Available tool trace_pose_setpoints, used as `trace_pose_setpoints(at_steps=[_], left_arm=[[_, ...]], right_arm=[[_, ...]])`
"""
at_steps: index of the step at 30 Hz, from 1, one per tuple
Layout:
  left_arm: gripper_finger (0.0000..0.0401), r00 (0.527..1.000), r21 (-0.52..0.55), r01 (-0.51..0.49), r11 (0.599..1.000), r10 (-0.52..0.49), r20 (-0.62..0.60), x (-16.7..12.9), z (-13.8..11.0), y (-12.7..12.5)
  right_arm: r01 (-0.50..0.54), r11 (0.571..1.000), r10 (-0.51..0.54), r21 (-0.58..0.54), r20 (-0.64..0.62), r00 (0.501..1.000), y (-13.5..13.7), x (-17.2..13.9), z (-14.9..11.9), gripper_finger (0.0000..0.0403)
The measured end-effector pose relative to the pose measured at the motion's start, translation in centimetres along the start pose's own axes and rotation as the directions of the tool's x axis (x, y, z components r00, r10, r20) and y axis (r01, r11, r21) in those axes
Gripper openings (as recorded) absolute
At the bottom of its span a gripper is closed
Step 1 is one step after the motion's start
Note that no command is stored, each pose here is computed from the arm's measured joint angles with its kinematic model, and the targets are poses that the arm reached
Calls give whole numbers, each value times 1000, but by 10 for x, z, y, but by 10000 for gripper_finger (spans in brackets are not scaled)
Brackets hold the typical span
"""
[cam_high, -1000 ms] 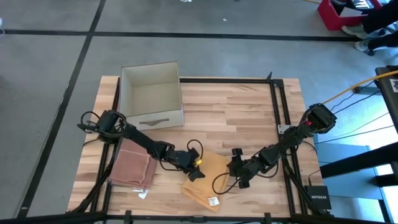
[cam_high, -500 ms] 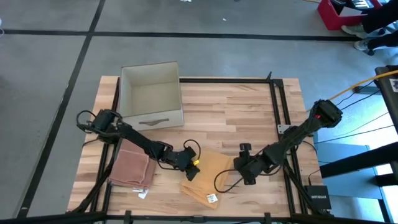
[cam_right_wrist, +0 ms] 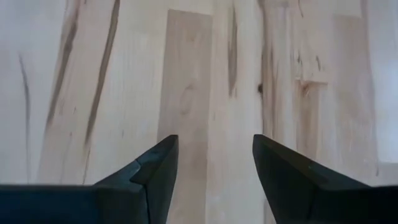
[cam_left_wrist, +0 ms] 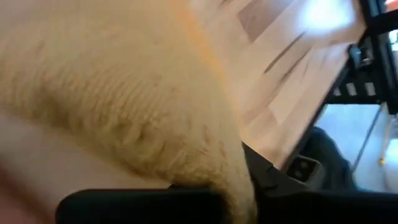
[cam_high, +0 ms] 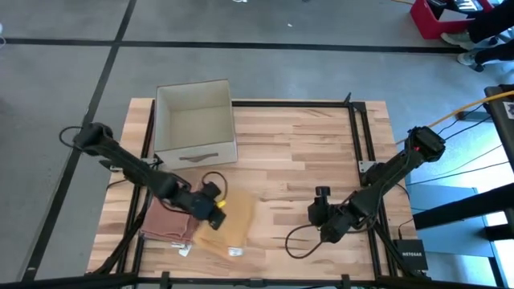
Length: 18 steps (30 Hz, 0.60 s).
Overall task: Fold towel
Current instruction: Stack the yellow towel on the light orange towel
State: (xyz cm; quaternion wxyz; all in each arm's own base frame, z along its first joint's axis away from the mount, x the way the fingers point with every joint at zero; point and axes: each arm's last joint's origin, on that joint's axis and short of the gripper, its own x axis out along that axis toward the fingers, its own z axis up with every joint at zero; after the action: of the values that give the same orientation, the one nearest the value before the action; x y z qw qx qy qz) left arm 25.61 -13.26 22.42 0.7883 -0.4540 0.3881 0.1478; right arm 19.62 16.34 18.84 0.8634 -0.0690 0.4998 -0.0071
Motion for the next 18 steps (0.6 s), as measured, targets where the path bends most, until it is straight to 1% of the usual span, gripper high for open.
trace_pose_setpoints(at_steps=[2, 6, 8, 11, 14, 18], left_arm=[[9, 1000, -27, -1, 1000, 1, -8, -17, -3, 1], [10, 997, -79, -75, 994, 73, -30, -41, -12, 11], [10, 995, -101, -95, 990, 92, -27, -51, -15, 15], [10, 993, -119, -117, 986, 114, -31, -61, -20, 19], [10, 992, -136, -125, 983, 125, -10, -70, -25, 22], [11, 983, -156, -181, 971, 180, -21, -81, -31, 30]], right_arm=[[2, 1000, -2, 0, 2, 1000, 0, 0, 0, 209], [8, 1000, -8, 1, 7, 1000, 0, 0, 0, 209], [8, 1000, -8, 1, 8, 1000, 0, 0, 0, 209], [8, 1000, -8, 1, 8, 1000, 0, 0, 0, 209], [8, 1000, -8, 1, 8, 1000, 0, 0, 0, 209], [16, 1000, -16, 1, 14, 1000, 0, 0, 1, 209]])
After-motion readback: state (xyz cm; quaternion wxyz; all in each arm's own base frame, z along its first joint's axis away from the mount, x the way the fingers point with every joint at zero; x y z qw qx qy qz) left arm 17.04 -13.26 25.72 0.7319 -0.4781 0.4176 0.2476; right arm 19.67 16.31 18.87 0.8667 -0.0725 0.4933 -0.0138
